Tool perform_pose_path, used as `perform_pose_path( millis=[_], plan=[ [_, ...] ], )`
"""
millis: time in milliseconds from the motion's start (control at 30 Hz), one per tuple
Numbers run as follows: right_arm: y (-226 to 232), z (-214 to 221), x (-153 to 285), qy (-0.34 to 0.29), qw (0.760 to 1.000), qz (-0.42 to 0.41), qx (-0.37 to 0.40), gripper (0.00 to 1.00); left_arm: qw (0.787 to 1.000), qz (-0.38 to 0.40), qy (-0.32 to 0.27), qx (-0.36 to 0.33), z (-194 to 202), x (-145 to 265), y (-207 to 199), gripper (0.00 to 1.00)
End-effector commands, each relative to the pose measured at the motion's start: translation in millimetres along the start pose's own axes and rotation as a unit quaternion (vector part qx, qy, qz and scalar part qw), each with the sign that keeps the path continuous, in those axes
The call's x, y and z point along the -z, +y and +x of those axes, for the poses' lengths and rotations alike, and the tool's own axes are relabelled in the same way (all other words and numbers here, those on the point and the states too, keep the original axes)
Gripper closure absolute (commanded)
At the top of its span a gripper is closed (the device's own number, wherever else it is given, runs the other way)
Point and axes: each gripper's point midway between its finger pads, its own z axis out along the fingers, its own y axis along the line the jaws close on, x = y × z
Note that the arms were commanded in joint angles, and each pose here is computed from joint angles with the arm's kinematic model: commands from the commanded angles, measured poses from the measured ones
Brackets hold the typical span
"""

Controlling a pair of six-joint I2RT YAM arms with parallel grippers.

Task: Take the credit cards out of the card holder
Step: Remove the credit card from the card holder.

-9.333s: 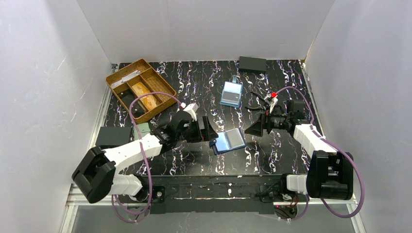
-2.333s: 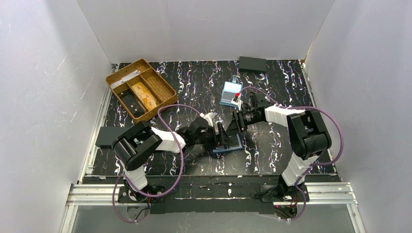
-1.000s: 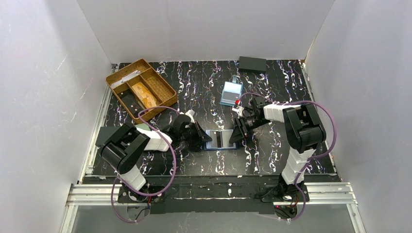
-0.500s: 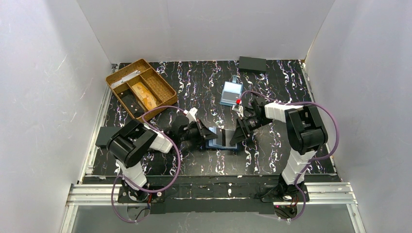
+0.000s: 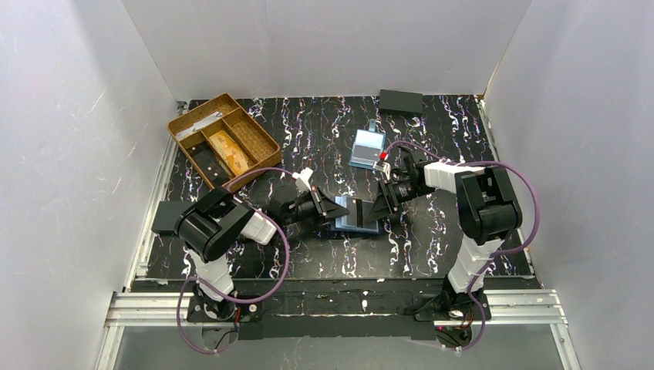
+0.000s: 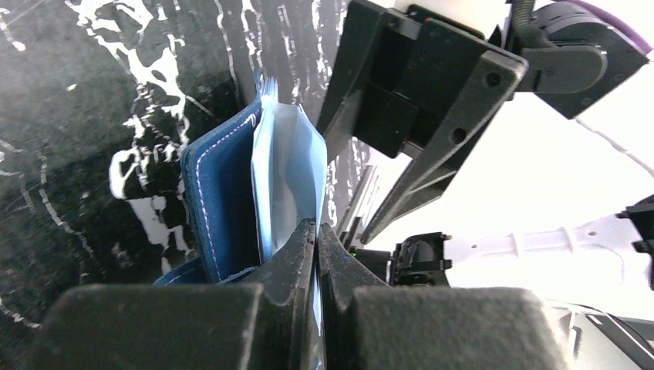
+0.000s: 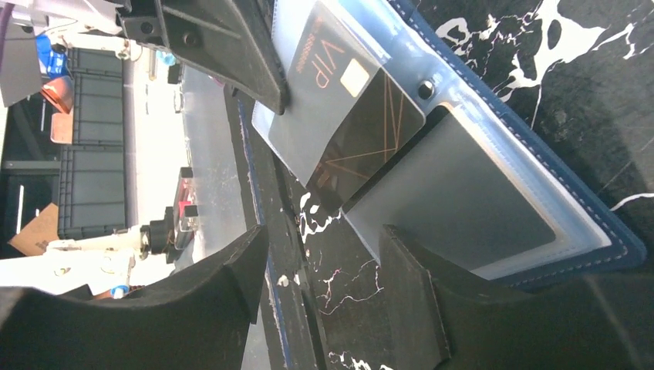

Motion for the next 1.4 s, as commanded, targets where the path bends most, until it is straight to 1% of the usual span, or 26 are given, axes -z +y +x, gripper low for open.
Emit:
perform_pose_path(
  millis=[0, 233, 600, 700, 733, 800, 833, 933, 967, 1000, 1067, 1133, 1300, 1367],
  plan=[
    [3.6, -10.4, 3.8, -0.025, 0.999, -0.022, -0.014, 0.37, 0.998, 0.065, -0.004, -0.005, -6.0, -1.5, -27.3, 1.00],
    [11.7, -16.0, 6.7, -0.042, 0.997, -0.064, -0.034, 0.37, 0.996, 0.086, 0.004, -0.005, -6.0, -5.4, -37.7, 1.00],
    [19.6, -19.3, 6.9, -0.048, 0.993, -0.099, -0.053, 0.39, 0.994, 0.108, 0.022, -0.010, 1.5, -14.6, -51.2, 1.00],
    [21.5, -20.9, 9.0, -0.052, 0.992, -0.104, -0.055, 0.41, 0.994, 0.107, 0.022, -0.009, 2.4, -15.6, -50.3, 1.00],
    [22.0, -21.2, 9.6, -0.053, 0.991, -0.106, -0.055, 0.44, 0.994, 0.106, 0.021, -0.008, 2.6, -15.4, -49.6, 1.00],
    [21.6, -22.0, 11.2, -0.056, 0.991, -0.105, -0.056, 0.53, 0.994, 0.103, 0.019, -0.007, 2.3, -14.9, -47.4, 1.00],
    [21.4, -22.4, 12.0, -0.057, 0.991, -0.106, -0.057, 0.60, 0.995, 0.101, 0.017, -0.006, 2.5, -14.8, -45.6, 1.00],
    [19.6, -22.5, 13.6, -0.060, 0.991, -0.104, -0.057, 0.87, 0.996, 0.088, 0.014, 0.002, 3.6, -15.3, -36.6, 1.00],
    [17.3, -21.7, 13.7, -0.059, 0.992, -0.097, -0.057, 0.94, 0.997, 0.082, 0.013, 0.007, 3.8, -15.7, -31.9, 1.00],
    [13.8, -20.5, 13.6, -0.057, 0.993, -0.088, -0.058, 0.99, 0.997, 0.077, 0.011, 0.011, 4.2, -15.9, -27.8, 1.00],
    [4.0, -16.5, 12.2, -0.050, 0.995, -0.062, -0.061, 0.99, 0.998, 0.061, 0.004, 0.023, 2.9, -16.0, -16.8, 0.96],
    [-8.2, -13.4, 11.7, -0.046, 0.996, -0.031, -0.068, 0.99, 0.998, 0.045, 0.001, 0.035, 2.6, -15.1, -4.3, 0.95],
    [-38.3, -5.2, 11.9, -0.045, 0.994, 0.037, -0.097, 0.99, 0.998, 0.003, 0.002, 0.056, 4.3, -11.6, 27.9, 0.96],
    [-49.0, -0.6, 12.6, -0.038, 0.992, 0.059, -0.108, 0.99, 0.998, -0.007, 0.001, 0.060, 4.6, -9.8, 37.1, 1.00]
  ],
)
